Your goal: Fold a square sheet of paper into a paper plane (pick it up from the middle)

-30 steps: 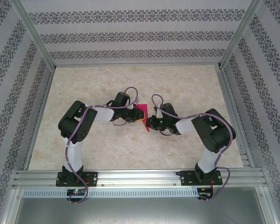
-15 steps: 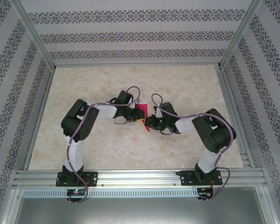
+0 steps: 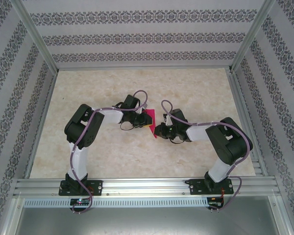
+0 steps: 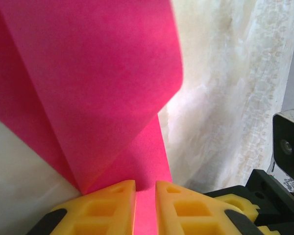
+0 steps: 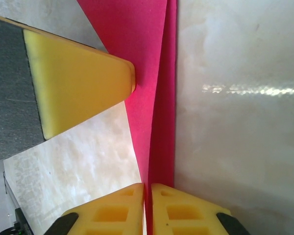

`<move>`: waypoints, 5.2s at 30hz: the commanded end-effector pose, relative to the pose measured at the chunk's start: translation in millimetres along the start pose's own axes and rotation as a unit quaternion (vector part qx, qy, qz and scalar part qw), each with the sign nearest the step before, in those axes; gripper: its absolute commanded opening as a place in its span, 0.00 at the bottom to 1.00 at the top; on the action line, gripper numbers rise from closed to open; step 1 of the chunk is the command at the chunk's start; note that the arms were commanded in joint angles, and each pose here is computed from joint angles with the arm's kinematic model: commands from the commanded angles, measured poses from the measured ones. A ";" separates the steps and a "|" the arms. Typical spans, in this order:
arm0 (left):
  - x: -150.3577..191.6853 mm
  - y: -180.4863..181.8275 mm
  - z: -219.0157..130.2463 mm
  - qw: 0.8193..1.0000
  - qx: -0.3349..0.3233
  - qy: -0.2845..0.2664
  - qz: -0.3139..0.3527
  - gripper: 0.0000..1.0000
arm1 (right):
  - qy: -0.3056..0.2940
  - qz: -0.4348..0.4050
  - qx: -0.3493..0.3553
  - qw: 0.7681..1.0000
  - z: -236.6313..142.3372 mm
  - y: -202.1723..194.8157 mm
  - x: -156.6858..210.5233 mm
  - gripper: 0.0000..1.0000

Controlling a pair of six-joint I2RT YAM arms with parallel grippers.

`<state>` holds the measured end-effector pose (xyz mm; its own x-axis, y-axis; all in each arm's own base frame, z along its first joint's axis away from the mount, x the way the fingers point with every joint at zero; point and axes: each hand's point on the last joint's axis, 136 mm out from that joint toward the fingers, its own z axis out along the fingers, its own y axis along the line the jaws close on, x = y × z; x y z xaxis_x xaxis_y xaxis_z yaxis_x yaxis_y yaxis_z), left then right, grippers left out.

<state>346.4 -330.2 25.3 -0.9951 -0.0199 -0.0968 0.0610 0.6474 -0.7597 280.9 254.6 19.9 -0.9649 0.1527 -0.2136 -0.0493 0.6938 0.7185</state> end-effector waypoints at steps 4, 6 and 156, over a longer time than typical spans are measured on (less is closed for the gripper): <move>22.7 42.5 11.4 0.997 -0.071 0.027 -0.025 0.19 | 0.015 0.017 0.006 1.000 -1.9 -9.9 10.9 0.05; 23.6 43.4 11.5 0.997 -0.072 0.027 -0.026 0.20 | 0.022 0.019 0.009 1.000 0.3 -12.3 13.4 0.05; 36.0 73.3 10.6 0.990 -0.123 0.028 -0.062 0.14 | 0.077 -0.085 0.083 0.990 26.4 10.2 36.1 0.12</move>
<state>346.9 -327.3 21.2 -0.9944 -0.0287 -0.1014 0.0569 0.6635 -0.7460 275.2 297.4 15.6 -0.9664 -0.0031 -0.2569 -0.1720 0.7504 0.6382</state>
